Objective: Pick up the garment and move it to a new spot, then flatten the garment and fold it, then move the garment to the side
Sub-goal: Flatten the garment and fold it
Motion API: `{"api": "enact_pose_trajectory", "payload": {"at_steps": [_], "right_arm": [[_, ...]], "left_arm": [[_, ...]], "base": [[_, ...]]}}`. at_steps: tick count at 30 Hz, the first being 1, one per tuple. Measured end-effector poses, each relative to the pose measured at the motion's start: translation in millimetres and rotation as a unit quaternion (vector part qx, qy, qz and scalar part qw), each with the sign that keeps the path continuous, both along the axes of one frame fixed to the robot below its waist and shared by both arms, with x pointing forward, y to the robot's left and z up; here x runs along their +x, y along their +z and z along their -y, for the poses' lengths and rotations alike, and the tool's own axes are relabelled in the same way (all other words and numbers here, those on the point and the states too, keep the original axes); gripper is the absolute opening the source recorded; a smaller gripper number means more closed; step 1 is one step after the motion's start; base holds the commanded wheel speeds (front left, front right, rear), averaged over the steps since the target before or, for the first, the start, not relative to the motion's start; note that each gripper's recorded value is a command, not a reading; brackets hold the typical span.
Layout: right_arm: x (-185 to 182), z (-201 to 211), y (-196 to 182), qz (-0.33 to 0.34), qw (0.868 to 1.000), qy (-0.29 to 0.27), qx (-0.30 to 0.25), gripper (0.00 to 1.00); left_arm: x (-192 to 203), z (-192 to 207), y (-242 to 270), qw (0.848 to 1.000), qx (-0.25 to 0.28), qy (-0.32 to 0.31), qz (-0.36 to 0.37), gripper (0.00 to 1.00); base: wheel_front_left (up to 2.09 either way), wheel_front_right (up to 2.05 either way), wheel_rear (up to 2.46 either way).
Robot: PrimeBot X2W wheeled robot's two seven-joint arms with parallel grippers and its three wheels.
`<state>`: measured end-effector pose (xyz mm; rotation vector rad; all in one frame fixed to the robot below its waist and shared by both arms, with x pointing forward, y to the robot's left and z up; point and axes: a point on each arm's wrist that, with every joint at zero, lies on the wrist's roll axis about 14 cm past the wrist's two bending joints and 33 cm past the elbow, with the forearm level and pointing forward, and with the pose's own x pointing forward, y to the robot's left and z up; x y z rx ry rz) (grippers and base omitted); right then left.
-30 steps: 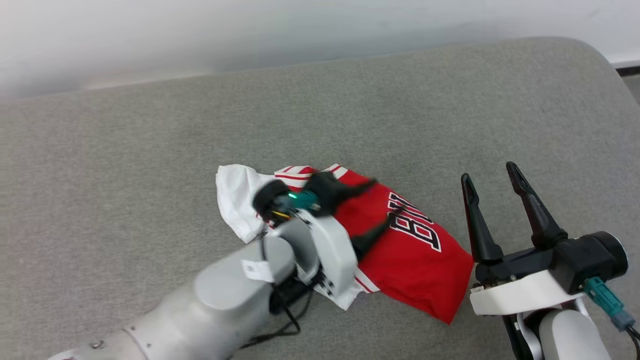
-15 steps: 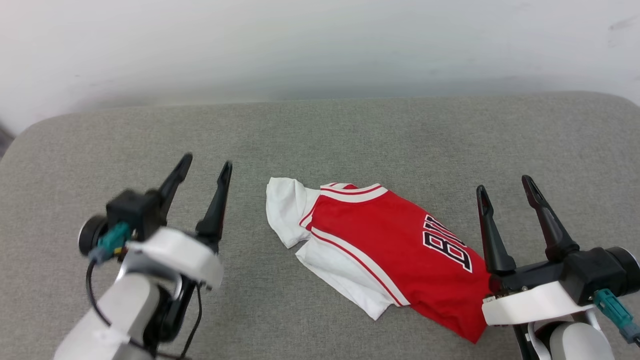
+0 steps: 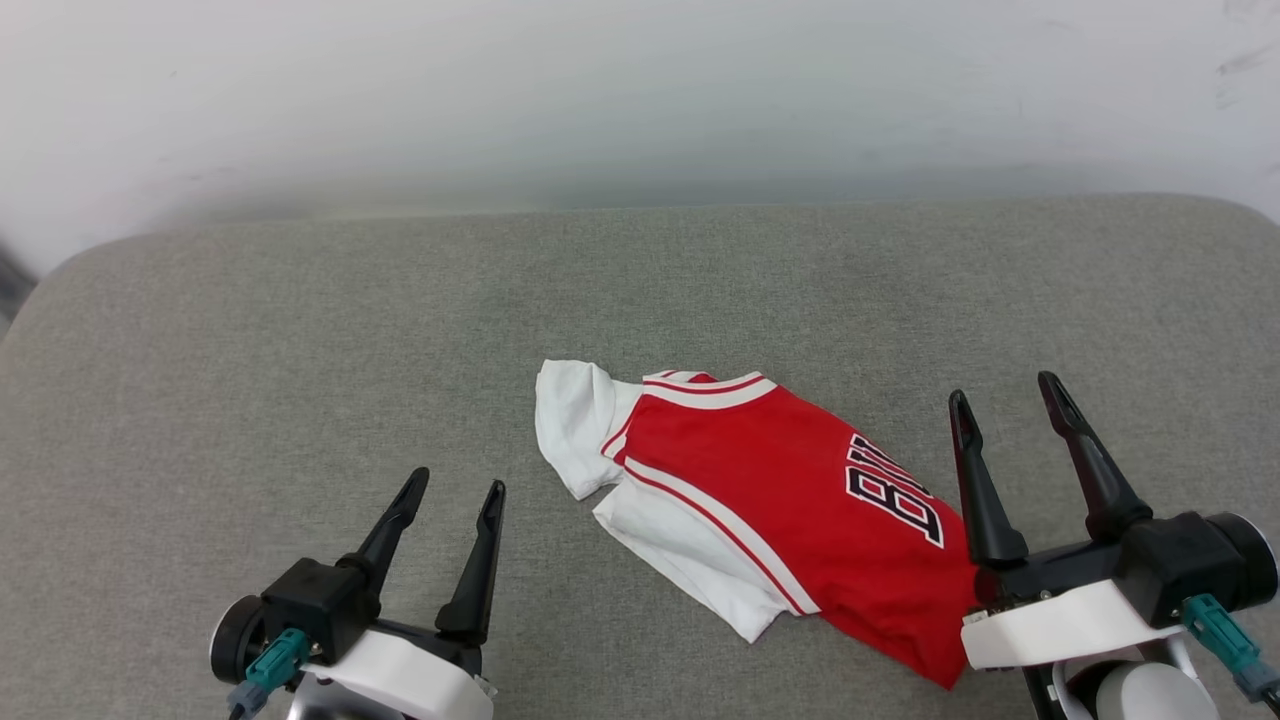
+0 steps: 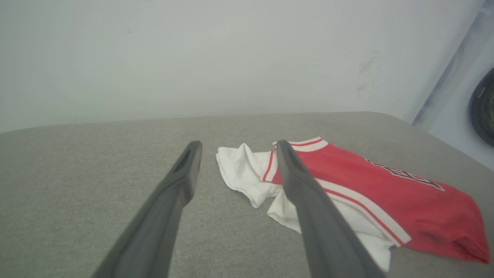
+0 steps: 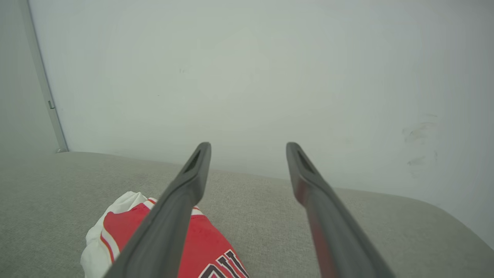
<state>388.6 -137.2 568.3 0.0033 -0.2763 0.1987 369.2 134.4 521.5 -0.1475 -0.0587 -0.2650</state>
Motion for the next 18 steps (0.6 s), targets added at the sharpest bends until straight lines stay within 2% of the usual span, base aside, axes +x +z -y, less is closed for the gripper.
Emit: {"api": "enact_pose_trajectory", "payload": {"at_steps": [5,9,12,18], "right_arm": [[0.3,-0.5,-3.9,-0.006,1.000,0.001,0.000,1.00],[3.0,0.6,-10.5,-0.015,1.000,-0.001,-0.001,1.00],[5.7,0.9,-17.7,-0.025,1.000,-0.001,-0.001,1.00],[14.8,-0.3,-29.2,-0.040,0.999,0.001,-0.002,1.00]], "left_arm": [[-1.2,11.3,-7.8,1.000,0.009,-0.028,-0.009,1.00],[-1.0,34.7,-30.6,0.993,0.025,-0.086,-0.074,1.00],[3.2,53.2,-42.2,0.984,0.029,-0.126,-0.125,1.00],[12.8,79.7,-68.3,0.958,0.072,-0.189,-0.201,1.00]], "base": [[0.00,0.00,0.00],[0.00,0.00,0.00],[0.00,0.00,0.00],[0.00,0.00,0.00]]}}
